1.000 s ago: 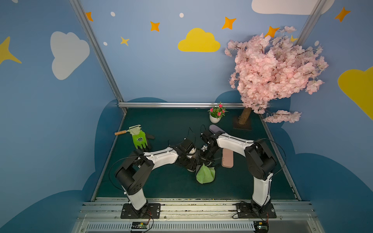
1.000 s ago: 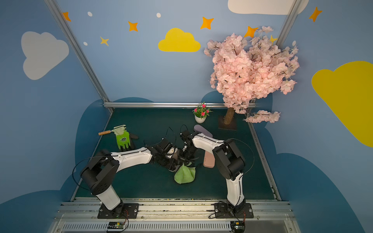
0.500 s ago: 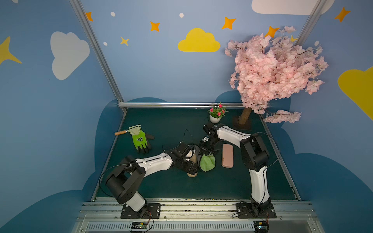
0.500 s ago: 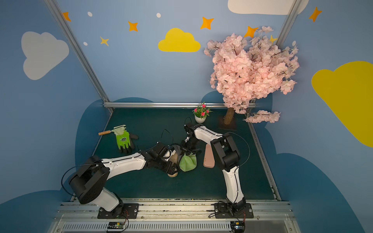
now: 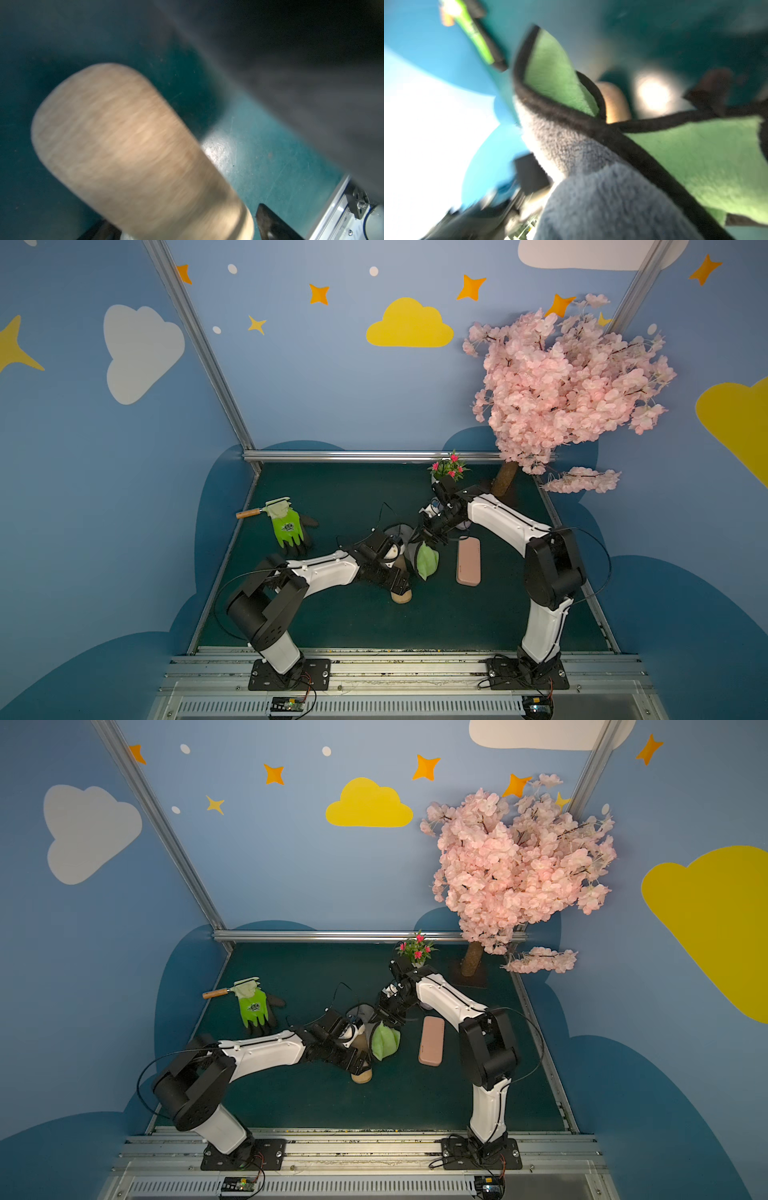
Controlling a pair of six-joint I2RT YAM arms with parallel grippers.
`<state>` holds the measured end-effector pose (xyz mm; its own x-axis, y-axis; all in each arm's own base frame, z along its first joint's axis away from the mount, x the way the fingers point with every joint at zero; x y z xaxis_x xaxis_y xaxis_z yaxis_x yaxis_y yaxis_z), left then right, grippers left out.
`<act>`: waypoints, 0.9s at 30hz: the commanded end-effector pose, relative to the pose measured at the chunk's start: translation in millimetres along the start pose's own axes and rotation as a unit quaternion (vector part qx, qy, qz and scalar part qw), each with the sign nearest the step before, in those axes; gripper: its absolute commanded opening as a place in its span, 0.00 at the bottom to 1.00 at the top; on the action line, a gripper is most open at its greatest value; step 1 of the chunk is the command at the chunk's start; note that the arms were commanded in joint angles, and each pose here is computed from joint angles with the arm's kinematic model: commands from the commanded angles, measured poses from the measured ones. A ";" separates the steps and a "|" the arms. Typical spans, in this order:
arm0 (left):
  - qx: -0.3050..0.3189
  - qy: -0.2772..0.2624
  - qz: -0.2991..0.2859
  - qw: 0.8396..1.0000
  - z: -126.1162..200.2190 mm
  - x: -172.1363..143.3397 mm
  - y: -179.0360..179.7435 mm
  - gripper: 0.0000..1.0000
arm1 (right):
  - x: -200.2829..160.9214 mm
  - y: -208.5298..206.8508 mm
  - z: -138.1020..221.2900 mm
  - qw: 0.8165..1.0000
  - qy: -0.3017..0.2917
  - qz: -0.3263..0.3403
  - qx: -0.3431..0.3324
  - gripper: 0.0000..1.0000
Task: Wipe the eyeglass case
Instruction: Adjust the eyeglass case at the center of the board.
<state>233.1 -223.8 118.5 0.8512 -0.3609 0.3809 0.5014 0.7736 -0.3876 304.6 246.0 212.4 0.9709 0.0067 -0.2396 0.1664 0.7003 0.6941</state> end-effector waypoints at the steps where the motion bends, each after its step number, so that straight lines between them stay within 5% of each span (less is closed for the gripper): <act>1: 0.018 0.017 -0.001 1.000 -2.4 -11.3 9.0 0.99 | -11.7 1.7 -20.4 0.996 0.060 -0.033 0.063 0.00; 7: 0.021 -0.029 -0.035 0.999 11.2 -10.4 4.1 0.99 | -15.7 -26.6 -72.2 0.988 0.116 -0.073 0.078 0.00; 12: 0.027 -0.063 -0.040 0.997 29.6 -11.7 0.5 0.99 | 1.6 -78.5 -84.1 0.990 0.102 -0.095 -0.026 0.00; 16: 0.057 -0.100 -0.050 0.992 59.2 -12.7 -3.1 0.99 | 11.0 -75.3 -65.5 0.991 0.067 -0.016 -0.116 0.00; 21: 0.183 -0.214 -0.068 0.957 114.2 -15.3 3.4 1.00 | 7.7 -18.2 -27.6 0.992 0.047 0.089 -0.079 0.00; 27: 0.218 -0.343 -0.072 0.911 171.5 -19.8 0.7 1.00 | 2.9 -15.6 -6.2 0.981 0.011 0.088 -0.172 0.00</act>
<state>192.4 -141.1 248.5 0.4707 -0.1817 0.8634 0.4412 0.8959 -0.0520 315.7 256.8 191.3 0.9770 0.1653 -0.1345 -0.0537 0.8018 0.5951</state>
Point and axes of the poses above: each gripper's point midway between its finger pads, its own z axis back along the fingers, its own y axis along the line the jaws close on, x = y × z, the point moved 10 cm from there along z, back along the fingers
